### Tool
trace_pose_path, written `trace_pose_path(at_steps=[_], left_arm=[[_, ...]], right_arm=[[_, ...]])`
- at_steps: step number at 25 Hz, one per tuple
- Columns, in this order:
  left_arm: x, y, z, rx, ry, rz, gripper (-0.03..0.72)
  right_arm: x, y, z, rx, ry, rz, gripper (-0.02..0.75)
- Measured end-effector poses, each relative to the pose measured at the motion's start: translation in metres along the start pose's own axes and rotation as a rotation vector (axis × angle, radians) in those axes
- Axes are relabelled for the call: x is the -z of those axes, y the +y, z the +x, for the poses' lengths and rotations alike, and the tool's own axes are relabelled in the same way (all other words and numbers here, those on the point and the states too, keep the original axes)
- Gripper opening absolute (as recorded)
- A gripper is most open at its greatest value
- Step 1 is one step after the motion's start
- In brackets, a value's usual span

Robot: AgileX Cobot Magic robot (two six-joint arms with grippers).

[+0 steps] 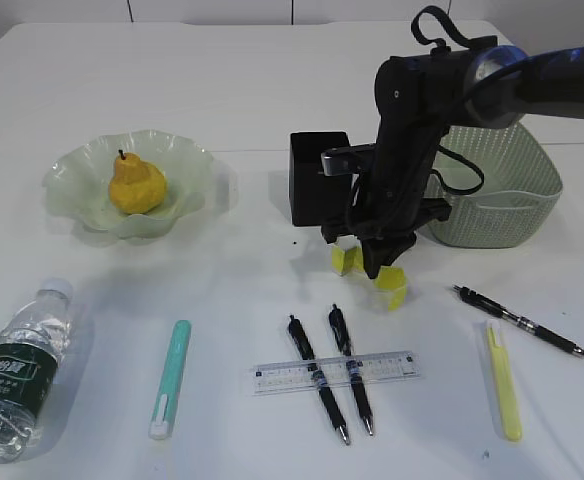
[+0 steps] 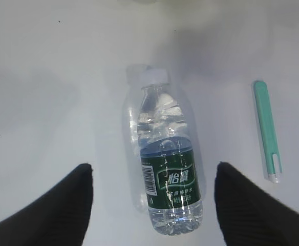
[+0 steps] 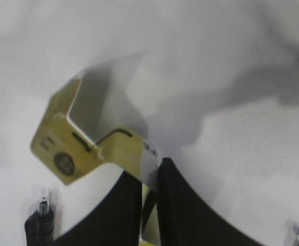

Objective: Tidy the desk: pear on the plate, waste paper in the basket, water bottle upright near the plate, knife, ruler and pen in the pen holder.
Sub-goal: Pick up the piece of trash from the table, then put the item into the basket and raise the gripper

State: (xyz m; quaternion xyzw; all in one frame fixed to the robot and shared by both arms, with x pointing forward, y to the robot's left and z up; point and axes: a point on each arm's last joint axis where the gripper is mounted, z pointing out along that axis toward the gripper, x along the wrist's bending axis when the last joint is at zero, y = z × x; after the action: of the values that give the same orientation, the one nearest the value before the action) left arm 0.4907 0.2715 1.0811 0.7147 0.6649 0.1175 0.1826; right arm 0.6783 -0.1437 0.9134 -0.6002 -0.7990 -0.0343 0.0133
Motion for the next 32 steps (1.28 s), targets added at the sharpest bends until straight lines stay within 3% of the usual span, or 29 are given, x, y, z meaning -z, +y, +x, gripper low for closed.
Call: trace_pose_path(at_steps=[4,15,25,32], left_arm=[[0.0,0.0,0.0,0.0,0.0,0.0,0.526],[0.0,0.0,0.0,0.0,0.0,-0.002,0.521],[0.0,0.0,0.0,0.0,0.0,-0.002,0.521],[0.0,0.0,0.0,0.0,0.0,-0.002,0.521]], right_arm=[[0.0,0.0,0.0,0.0,0.0,-0.004,-0.001],[0.006,-0.002,0.001,0.002,0.007,0.011,-0.011],[0.086,-0.013,0.002,0.039,0.025,-0.119,-0.011],[0.148,-0.014,-0.036,-0.046,-0.001,-0.288,-0.011]])
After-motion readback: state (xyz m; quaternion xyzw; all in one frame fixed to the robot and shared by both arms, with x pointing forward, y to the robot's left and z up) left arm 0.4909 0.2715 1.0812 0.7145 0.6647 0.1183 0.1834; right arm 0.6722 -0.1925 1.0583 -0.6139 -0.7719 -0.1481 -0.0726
